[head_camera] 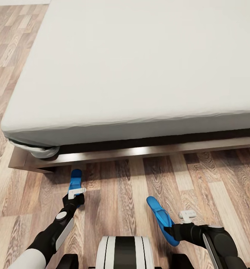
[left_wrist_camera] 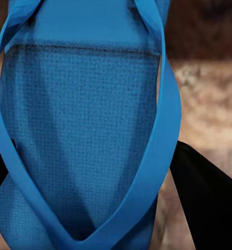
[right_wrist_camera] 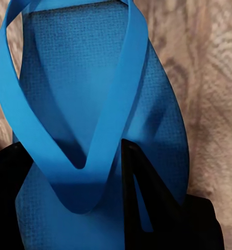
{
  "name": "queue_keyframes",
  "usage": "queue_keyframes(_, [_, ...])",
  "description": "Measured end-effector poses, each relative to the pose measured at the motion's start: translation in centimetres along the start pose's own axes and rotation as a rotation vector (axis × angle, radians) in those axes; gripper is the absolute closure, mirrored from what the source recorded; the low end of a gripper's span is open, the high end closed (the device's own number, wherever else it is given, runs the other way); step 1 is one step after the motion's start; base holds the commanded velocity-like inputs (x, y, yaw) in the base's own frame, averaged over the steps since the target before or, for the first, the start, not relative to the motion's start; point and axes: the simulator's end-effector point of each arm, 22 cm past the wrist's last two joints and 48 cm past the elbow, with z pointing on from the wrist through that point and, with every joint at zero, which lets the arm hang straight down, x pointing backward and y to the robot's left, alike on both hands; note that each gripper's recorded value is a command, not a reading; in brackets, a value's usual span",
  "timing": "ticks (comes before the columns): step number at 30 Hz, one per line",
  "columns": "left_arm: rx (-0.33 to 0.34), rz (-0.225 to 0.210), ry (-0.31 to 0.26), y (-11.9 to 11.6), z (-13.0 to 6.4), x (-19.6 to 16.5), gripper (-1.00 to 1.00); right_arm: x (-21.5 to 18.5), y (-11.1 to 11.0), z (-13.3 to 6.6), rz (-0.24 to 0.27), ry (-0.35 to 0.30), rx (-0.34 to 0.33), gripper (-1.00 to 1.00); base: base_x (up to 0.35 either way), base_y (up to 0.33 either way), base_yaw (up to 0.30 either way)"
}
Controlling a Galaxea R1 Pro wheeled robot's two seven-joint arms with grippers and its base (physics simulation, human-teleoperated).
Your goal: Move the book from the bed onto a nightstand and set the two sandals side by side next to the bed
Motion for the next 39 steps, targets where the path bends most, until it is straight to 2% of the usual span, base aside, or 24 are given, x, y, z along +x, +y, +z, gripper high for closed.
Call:
queue_keyframes(6, [0.0, 0.0, 0.0, 0.0, 0.0, 0.0, 1.0, 0.0, 0.01, 0.0, 0.0, 0.0, 0.0, 1.0, 0.0, 0.0, 0.0])
queue_keyframes(7, [0.0, -0.001, -0.001, 0.0, 0.0, -0.01, -1.0, 0.0, 0.01, 0.0, 0.0, 0.0, 0.0, 1.0, 0.0, 0.0, 0.0])
queue_keyframes(39, [-0.003, -0.002, -0.012, 0.07, -0.25, -0.66, -1.0, -0.36, 0.14, -0.4, -0.003, -0.012, 0.0, 1.0, 0.0, 0.0, 0.0])
